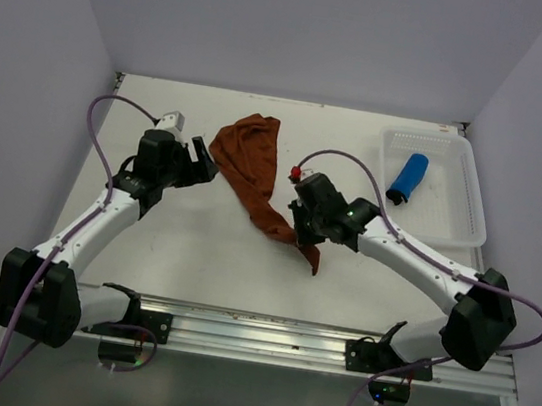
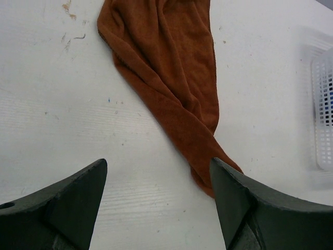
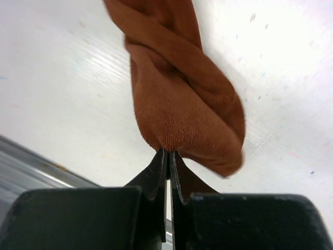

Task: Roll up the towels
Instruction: Flatten the towel

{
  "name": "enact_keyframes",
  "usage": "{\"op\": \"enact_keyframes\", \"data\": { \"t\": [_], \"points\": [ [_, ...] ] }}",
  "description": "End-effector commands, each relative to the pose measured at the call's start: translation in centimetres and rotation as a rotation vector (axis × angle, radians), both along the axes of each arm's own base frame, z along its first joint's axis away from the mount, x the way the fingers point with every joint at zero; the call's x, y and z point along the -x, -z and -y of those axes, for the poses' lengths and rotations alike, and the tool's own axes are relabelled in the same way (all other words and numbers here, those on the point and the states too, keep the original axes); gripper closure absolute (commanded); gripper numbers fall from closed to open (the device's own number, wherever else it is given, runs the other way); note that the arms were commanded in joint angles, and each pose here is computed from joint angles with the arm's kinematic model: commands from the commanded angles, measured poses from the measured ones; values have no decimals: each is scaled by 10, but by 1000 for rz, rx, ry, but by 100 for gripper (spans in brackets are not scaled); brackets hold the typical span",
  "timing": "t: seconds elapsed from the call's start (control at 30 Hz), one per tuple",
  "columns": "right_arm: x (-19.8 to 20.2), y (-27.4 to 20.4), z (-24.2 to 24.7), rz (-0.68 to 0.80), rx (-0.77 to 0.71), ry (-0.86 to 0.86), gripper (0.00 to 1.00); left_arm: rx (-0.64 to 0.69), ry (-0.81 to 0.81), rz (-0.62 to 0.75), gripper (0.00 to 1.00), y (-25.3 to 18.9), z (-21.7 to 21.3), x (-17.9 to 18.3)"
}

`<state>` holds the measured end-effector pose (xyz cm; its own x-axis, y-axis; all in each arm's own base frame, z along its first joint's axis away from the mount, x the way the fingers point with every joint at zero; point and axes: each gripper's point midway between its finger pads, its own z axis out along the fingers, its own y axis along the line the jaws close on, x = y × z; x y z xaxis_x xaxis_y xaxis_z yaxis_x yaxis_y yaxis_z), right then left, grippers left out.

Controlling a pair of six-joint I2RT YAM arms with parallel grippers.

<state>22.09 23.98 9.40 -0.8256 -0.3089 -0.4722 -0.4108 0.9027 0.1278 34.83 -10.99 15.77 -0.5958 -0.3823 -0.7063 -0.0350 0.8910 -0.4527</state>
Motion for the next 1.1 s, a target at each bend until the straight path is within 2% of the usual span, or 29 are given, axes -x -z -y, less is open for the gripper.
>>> {"op": "enact_keyframes", "data": {
  "t": [0.0, 0.1, 0.23, 0.37, 0.57, 0.63, 0.77, 0.9, 0.93, 1.07],
  "points": [
    [-14, -98, -8, 168, -126, -2, 100, 0, 29, 67, 17, -19, 0, -4],
    [-23, -157, 3, 287, -162, 58, 100, -4, 40, 80, 17, -23, 1, -5],
    [-25, -204, 25, 388, -199, 159, 100, -12, 38, 84, 17, -22, -1, -5],
    [-23, -218, 50, 456, -211, 255, 100, -12, 36, 76, 17, -17, -1, -9],
    [-13, -209, 58, 435, -197, 251, 100, 39, 97, 47, 17, 2, 17, -23],
    [-8, -192, 60, 403, -182, 246, 100, 67, 112, 24, 18, 11, 25, -33],
    [4, -154, 64, 348, -174, 248, 100, 108, 193, 75, 21, -7, 51, -68],
    [17, -112, 64, 274, -186, 252, 100, 19, 265, 57, 21, -7, 82, -98],
    [19, -110, 64, 268, -194, 260, 100, -4, 289, 45, 21, -6, 98, -107],
    [25, -95, 71, 250, -161, 260, 100, -112, 270, -10, 21, 13, 117, -133]
  ]
}}
